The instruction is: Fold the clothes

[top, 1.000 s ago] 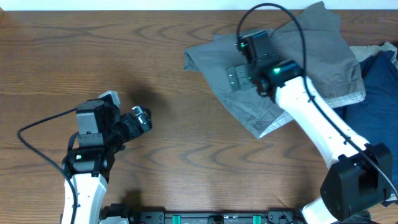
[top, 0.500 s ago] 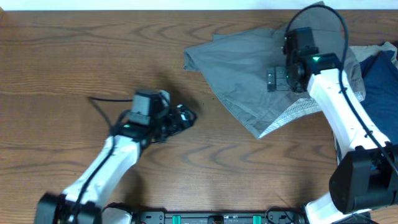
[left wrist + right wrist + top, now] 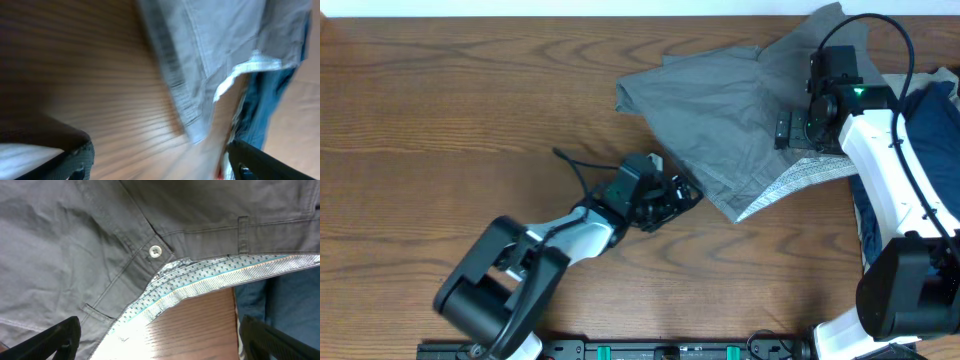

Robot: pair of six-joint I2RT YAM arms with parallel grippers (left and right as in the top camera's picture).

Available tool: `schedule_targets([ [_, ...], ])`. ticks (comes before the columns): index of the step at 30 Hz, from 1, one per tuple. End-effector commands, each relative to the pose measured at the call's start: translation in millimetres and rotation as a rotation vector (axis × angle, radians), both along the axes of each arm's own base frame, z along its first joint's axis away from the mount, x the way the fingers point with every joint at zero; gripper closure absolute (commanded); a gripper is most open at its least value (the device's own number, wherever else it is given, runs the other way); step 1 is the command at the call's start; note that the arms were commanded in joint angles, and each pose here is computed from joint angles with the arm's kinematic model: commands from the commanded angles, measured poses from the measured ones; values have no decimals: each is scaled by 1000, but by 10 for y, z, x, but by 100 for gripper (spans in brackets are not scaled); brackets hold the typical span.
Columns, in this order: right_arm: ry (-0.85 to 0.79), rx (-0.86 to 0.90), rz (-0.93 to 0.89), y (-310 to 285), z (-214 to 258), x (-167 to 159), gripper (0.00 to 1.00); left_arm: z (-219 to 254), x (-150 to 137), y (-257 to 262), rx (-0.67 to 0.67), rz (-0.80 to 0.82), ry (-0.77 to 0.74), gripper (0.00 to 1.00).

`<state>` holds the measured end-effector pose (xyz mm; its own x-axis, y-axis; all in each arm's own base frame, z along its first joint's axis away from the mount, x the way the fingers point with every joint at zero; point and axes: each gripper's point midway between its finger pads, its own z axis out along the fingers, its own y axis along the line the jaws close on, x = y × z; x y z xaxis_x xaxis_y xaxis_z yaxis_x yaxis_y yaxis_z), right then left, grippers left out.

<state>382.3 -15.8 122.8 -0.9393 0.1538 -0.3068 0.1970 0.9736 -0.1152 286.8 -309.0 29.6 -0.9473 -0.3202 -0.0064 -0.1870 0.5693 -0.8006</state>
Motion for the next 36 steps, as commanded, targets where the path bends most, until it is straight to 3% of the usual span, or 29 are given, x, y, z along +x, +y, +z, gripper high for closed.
schedule_targets([
  [1, -54, -3, -38, -88, 202, -23, 1, -245, -12, -95, 5, 73, 72, 18],
  [12, -128, 0, -41, -99, 473, -59, 1, -514, 88, -411, -8, 57, 29, 25],
  [14, -131, 0, -41, -99, 482, -62, 1, -553, 121, -420, -1, 62, 25, 39],
  [16, -131, 0, -41, -99, 482, -62, 1, -570, 133, -406, 7, 64, 22, 68],
  [17, -130, 0, -41, -99, 482, -63, 1, -568, 136, -404, 16, 44, -3, 91],
  [18, -130, 0, -41, -99, 482, -62, 1, -558, 141, -398, 25, 20, -31, 94],
  [25, -130, 0, -42, -102, 481, -63, 1, -536, -3, 60, 134, -147, 16, 94],
  [31, -129, 6, -39, -90, 468, -56, 1, 62, -75, 1018, 256, -201, -3, 94],
  [33, -124, 23, -31, -57, 451, -53, 1, 320, -67, 1452, 314, -142, -35, 94],
  [36, -107, 76, 18, 57, 400, -58, 1, 641, -44, 2251, 443, 80, -57, 94],
])
